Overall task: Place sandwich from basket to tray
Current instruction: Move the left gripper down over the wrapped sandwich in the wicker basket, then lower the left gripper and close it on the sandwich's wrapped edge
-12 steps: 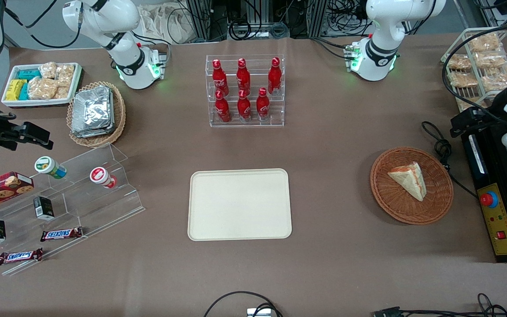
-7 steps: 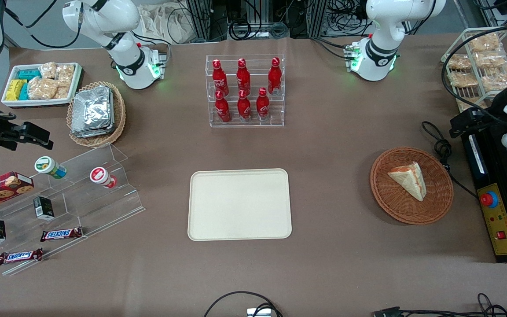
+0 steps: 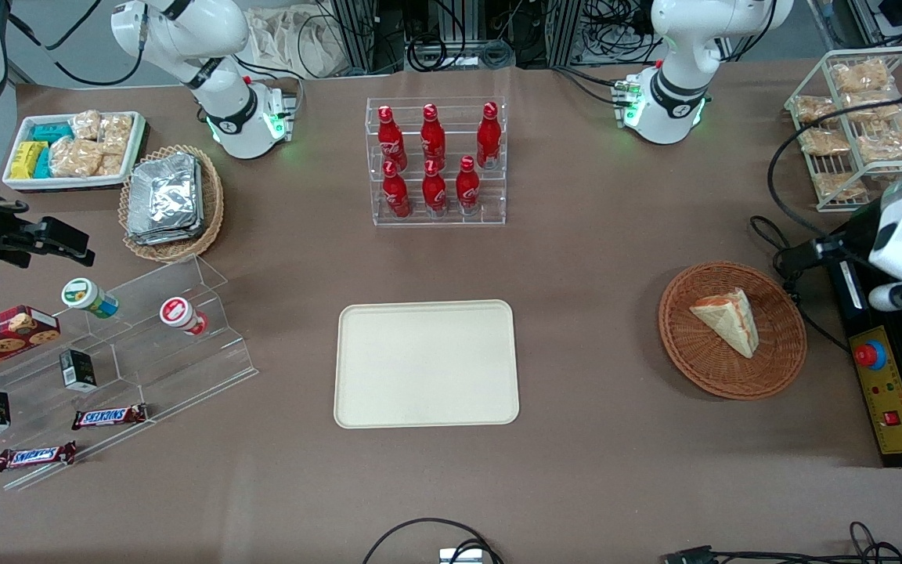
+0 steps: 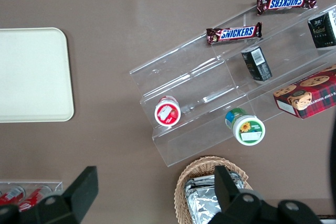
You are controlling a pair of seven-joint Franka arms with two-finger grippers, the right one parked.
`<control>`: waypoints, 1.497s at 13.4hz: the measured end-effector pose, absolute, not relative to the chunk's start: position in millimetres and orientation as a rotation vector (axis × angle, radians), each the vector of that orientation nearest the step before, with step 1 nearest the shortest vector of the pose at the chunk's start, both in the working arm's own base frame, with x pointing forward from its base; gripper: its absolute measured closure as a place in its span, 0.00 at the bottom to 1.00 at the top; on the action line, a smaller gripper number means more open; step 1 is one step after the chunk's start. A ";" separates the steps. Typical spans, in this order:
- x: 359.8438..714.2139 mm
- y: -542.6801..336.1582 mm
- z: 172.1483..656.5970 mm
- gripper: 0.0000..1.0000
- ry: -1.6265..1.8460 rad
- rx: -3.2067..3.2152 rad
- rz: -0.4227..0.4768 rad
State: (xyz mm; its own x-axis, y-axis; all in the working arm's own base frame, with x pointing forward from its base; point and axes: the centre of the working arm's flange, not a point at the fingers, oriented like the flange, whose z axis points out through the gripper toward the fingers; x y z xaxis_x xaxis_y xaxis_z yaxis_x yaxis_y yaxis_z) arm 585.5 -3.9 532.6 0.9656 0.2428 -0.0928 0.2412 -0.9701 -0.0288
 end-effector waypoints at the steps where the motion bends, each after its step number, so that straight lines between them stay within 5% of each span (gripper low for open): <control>1: 586.1 2.1 516.8 0.00 -0.420 -3.093 0.137; 12: 551.5 21.4 374.9 0.00 -0.770 -3.043 -0.036; 20: 530.2 29.3 315.5 0.00 -0.882 -3.023 -0.112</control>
State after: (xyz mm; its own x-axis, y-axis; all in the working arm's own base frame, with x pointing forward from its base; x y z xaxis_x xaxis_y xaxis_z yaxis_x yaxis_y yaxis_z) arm 530.2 29.3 315.5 0.8409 0.5372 0.0658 0.5365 -0.8434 0.0287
